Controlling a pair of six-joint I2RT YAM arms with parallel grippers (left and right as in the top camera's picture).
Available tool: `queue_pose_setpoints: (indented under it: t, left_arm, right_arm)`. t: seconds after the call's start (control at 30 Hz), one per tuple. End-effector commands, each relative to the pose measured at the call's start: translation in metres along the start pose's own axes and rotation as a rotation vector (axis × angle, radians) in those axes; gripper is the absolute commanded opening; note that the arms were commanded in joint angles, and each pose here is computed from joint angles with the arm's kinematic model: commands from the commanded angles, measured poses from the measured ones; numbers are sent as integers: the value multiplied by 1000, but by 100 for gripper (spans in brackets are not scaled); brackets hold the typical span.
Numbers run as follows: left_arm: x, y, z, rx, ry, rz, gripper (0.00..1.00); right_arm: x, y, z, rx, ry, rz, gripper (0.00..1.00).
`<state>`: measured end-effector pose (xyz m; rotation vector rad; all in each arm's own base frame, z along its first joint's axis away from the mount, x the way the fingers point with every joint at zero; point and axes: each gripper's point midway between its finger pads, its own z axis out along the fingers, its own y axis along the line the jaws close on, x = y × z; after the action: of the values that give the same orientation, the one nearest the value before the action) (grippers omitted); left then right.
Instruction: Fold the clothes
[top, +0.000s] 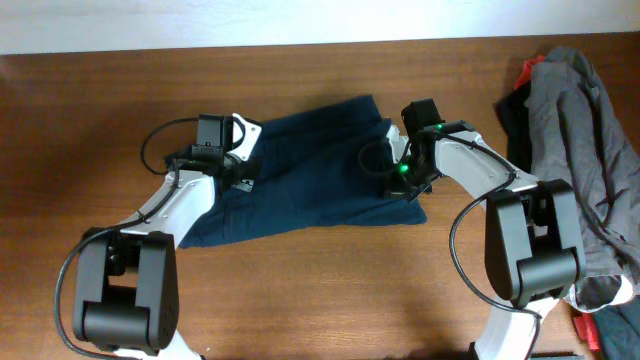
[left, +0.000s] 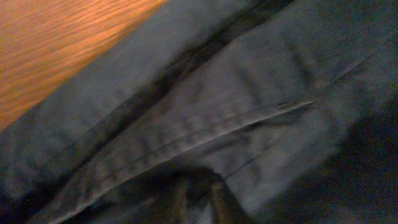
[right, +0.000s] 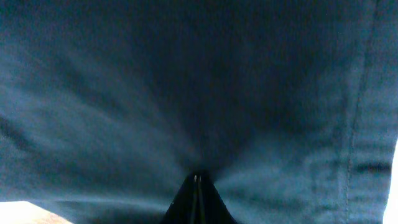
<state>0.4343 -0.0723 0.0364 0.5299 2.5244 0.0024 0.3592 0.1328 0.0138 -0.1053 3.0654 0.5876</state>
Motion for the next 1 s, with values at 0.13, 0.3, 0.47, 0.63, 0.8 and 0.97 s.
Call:
queue_pose_setpoints:
  t: [0.13, 0.3, 0.47, 0.63, 0.8, 0.97]
  left_arm:
    - [70, 76, 24, -303, 231, -121, 0]
    - [96, 103, 18, -306, 271, -301, 0]
    - [89, 115, -2, -305, 283, -324, 0]
    - [28, 105, -44, -238, 147, -301, 0]
    - [-36, 54, -86, -46, -25, -176, 5]
    - [-49, -7, -78, 104, -40, 0, 8]
  right_arm:
    - [26, -37, 11, 197, 105, 131, 4]
    - [36, -55, 16, 289, 143, 168, 4]
    - [47, -69, 10, 378, 174, 204, 4]
    - [59, -74, 2, 422, 219, 205, 4]
    - [60, -67, -19, 419, 193, 187, 4]
    - [35, -31, -43, 257, 55, 32, 4]
